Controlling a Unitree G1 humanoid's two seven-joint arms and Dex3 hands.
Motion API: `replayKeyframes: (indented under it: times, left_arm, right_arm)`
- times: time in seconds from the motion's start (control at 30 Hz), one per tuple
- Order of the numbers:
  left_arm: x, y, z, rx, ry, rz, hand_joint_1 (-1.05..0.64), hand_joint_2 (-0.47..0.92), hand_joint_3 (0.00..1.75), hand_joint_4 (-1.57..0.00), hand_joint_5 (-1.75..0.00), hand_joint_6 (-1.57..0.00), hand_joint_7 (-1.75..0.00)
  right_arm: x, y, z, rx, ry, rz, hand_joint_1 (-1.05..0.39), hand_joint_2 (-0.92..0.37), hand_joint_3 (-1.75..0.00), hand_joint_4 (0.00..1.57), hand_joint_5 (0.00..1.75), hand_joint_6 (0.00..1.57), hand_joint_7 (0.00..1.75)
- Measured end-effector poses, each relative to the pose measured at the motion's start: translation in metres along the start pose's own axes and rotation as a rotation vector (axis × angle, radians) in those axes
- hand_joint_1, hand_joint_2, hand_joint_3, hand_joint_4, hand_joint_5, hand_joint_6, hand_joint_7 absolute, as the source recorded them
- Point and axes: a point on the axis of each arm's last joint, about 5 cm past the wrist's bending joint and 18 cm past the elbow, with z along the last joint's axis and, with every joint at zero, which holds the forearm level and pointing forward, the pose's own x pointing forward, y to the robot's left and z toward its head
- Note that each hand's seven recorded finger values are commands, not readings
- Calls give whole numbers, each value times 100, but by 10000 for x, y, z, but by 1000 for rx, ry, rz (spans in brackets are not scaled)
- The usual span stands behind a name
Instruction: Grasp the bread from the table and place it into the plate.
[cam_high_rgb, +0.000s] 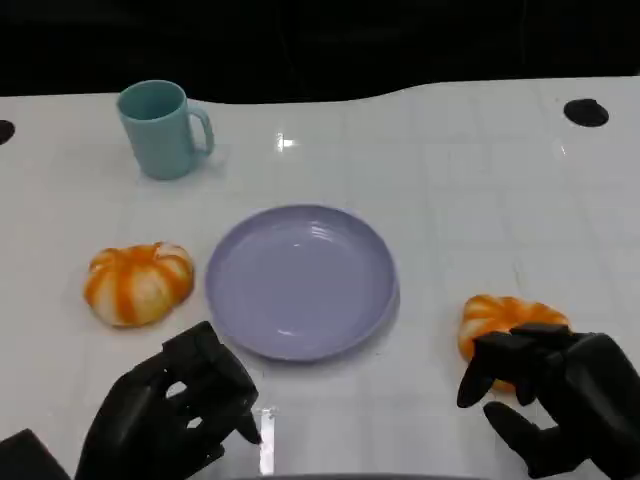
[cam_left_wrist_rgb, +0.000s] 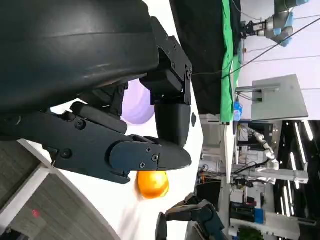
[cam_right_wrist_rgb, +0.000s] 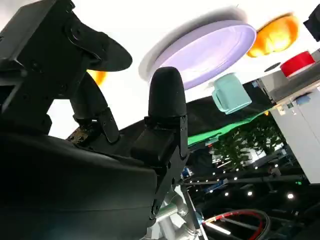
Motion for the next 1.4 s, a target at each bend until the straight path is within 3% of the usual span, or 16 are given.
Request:
replayKeyframes:
  times: [0.1, 0.27, 0.3, 0.4, 0.43, 0.57, 0.77, 0.97, 1.17, 1.4]
  left_arm:
    - [0, 0, 0, 0, 0, 0, -55, 92, 32, -64, -175, -58, -152]
    - [0, 1, 0, 0, 0, 0, -55, 92, 31, -64, -175, -58, -153]
    - [1, 1, 0, 0, 0, 0, -55, 92, 31, -64, -175, -58, -152]
    - [1, 4, -2, -1, 1, 2, -54, 92, 31, -64, -175, -57, -152]
    - [2, 5, -2, -1, 1, 2, -54, 92, 32, -64, -175, -57, -152]
    - [3, 8, -4, 0, 2, 3, -53, 92, 32, -63, -175, -57, -152]
    - [2, 11, -5, 0, 3, 4, -54, 92, 32, -63, -175, -57, -152]
    - [2, 10, -6, 1, 4, 4, -54, 92, 33, -63, -175, -57, -152]
    - [3, 8, -7, 1, 4, 6, -55, 92, 32, -63, -175, -57, -152]
    - [4, 4, -8, -1, 4, 5, -55, 92, 32, -63, -175, -57, -152]
  right_arm:
    - [2, -3, 3, 0, -1, -2, 0, -13, -130, 90, 163, 79, 121]
    - [27, -68, 43, 12, 8, -14, -6, -17, -121, 83, 141, 82, 87]
    - [37, -98, 57, 9, 16, -14, -10, -21, -115, 76, 133, 78, 77]
    - [59, -203, 104, -13, 48, 21, -20, -40, -79, 68, 99, 75, 46]
    - [62, -235, 118, -27, 58, 40, -25, -51, -58, 66, 86, 75, 33]
    - [82, -338, 176, -100, 90, 89, -35, -73, -15, 53, 51, 68, 8]
    - [108, -502, 268, -260, 167, 184, -49, -79, -4, 32, 34, 45, 0]
    - [133, -594, 366, -400, 215, 249, -58, -82, -1, 17, 28, 31, 0]
    - [152, -607, 421, -456, 245, 299, -62, -81, 0, 14, 31, 30, 1]
    - [206, -530, 383, -506, 271, 343, -62, -79, 0, 13, 36, 31, 1]
